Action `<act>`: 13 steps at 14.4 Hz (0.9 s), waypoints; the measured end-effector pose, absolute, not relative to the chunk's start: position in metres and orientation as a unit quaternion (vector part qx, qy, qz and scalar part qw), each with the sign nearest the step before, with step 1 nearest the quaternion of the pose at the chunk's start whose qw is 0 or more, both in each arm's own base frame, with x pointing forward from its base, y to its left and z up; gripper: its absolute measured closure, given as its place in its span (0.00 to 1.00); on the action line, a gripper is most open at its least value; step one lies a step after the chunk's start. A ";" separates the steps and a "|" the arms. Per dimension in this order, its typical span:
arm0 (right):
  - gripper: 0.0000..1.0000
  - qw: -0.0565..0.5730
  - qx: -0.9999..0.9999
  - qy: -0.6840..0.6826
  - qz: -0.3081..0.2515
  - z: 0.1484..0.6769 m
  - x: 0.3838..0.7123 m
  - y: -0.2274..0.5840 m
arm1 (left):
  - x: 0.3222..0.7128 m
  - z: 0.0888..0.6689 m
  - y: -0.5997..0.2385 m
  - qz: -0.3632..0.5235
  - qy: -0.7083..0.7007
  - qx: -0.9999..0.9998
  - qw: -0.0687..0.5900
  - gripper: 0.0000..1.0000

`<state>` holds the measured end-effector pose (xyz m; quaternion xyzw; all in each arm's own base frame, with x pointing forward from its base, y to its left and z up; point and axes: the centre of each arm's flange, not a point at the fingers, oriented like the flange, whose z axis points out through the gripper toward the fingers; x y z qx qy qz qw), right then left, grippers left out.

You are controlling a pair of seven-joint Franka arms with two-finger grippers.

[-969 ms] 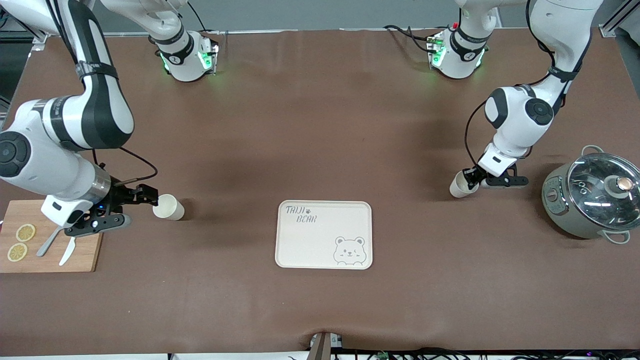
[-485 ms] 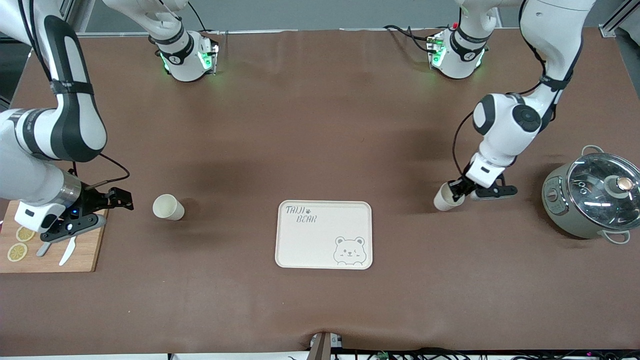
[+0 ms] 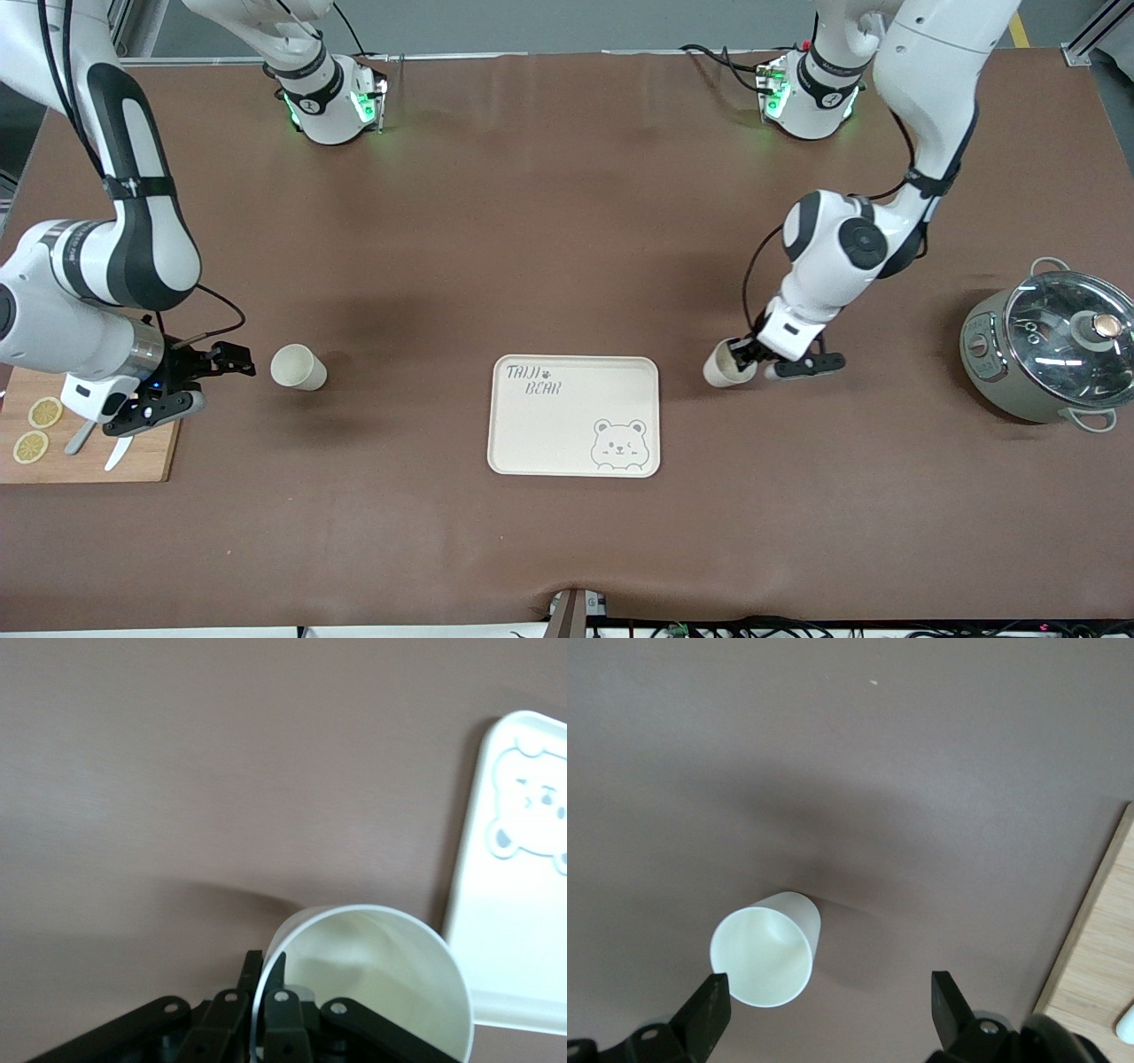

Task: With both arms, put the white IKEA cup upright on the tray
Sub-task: 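Carry the cup to the tray with the left gripper while the right gripper hovers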

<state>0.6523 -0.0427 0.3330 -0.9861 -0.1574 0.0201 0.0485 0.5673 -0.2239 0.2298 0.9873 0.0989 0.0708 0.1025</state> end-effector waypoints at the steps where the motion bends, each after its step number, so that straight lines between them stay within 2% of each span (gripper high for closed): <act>1: 0.00 0.049 -0.986 -0.156 0.023 0.329 0.652 -0.046 | 0.574 0.233 -0.237 0.059 0.103 0.990 0.082 0.96; 5: 0.00 0.051 -0.985 -0.159 0.032 0.316 0.651 -0.044 | 0.617 0.255 -0.283 0.045 0.148 0.987 -0.033 0.96; 8: 0.00 0.052 -0.984 -0.167 0.037 0.304 0.651 -0.040 | 0.630 0.255 -0.309 0.046 0.156 0.986 -0.040 0.96; 13: 0.00 0.050 -0.984 -0.169 0.038 0.282 0.645 -0.037 | 0.621 0.258 -0.344 0.053 0.166 0.984 -0.031 0.96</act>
